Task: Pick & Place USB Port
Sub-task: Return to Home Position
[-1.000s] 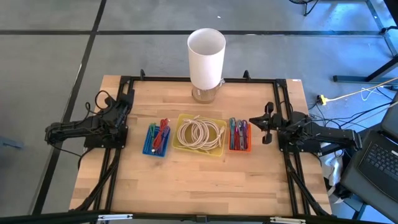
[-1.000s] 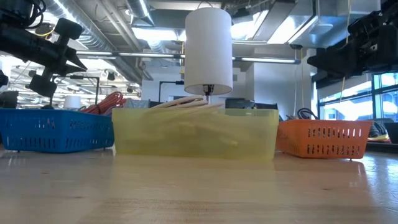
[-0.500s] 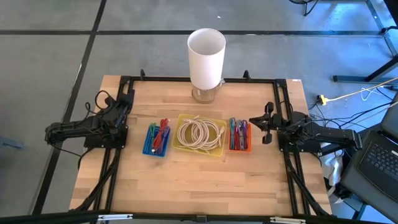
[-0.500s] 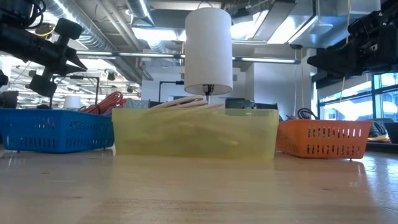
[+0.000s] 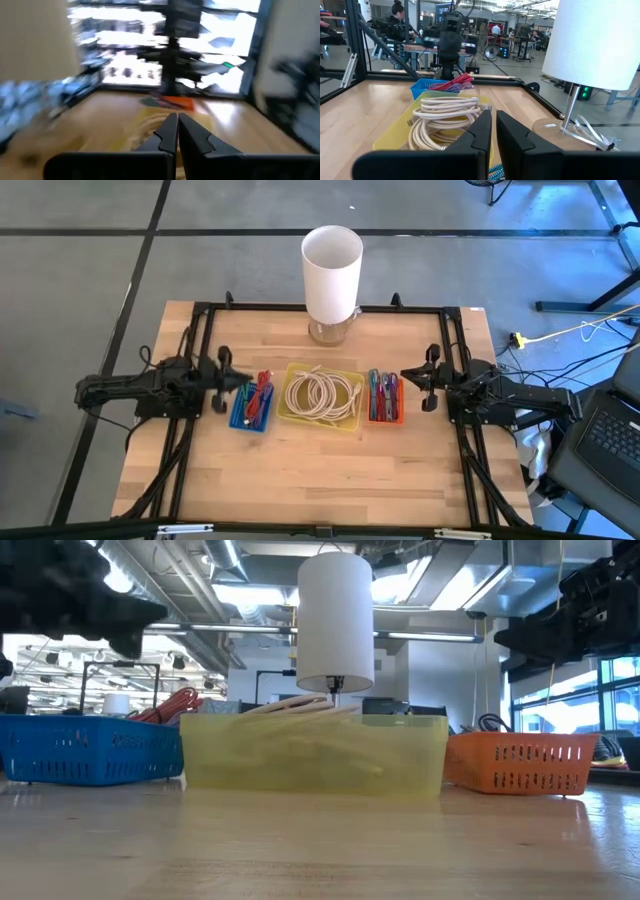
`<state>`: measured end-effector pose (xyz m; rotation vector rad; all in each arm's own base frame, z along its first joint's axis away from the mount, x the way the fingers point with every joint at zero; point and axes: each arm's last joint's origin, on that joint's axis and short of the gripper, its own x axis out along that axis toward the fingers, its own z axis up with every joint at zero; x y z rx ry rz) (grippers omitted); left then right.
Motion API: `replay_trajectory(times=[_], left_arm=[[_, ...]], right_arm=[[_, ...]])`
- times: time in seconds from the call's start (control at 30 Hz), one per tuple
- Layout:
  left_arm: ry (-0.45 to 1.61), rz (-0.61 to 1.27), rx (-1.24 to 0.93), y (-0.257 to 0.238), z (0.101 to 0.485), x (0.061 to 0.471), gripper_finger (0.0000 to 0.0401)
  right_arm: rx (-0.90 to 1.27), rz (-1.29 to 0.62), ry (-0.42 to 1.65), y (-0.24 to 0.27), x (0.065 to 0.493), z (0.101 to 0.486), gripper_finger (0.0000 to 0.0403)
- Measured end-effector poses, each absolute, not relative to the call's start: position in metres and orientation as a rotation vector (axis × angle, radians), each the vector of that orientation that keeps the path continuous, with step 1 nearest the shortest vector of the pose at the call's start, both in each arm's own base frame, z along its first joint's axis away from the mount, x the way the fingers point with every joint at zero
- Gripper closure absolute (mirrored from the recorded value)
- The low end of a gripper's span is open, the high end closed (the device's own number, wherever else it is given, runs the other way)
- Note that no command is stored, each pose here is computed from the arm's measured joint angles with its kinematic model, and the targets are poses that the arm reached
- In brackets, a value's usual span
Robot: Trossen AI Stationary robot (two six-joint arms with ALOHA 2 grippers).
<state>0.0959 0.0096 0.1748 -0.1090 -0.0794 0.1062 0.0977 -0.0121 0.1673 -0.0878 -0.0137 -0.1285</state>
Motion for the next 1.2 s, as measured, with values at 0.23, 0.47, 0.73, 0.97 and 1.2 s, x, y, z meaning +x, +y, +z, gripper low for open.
replay_trajectory(times=[0.23, 0.47, 0.73, 0.97, 1.2], left_arm=[[-0.091, -0.038, 0.125, 0.0046, 0.1742, 0.0965, 0.0395], [-0.065, 0.055, 0.121, 0.0074, 0.1722, 0.0967, 0.0395], [-0.051, 0.054, 0.114, 0.0074, 0.1709, 0.097, 0.0395], [-0.051, 0.055, 0.113, 0.0074, 0.1709, 0.097, 0.0395], [-0.051, 0.055, 0.113, 0.0074, 0.1709, 0.097, 0.0395]], right_arm=[[-0.088, -0.129, -0.014, -0.0121, 0.0977, 0.1673, 0.0372], [-0.088, -0.129, -0.014, -0.0121, 0.0977, 0.1673, 0.0372], [-0.088, -0.129, -0.014, -0.0121, 0.0977, 0.1673, 0.0372], [-0.088, -0.129, -0.014, -0.0121, 0.0977, 0.1673, 0.0372], [-0.088, -0.129, -0.014, -0.0121, 0.0977, 0.1673, 0.0372]])
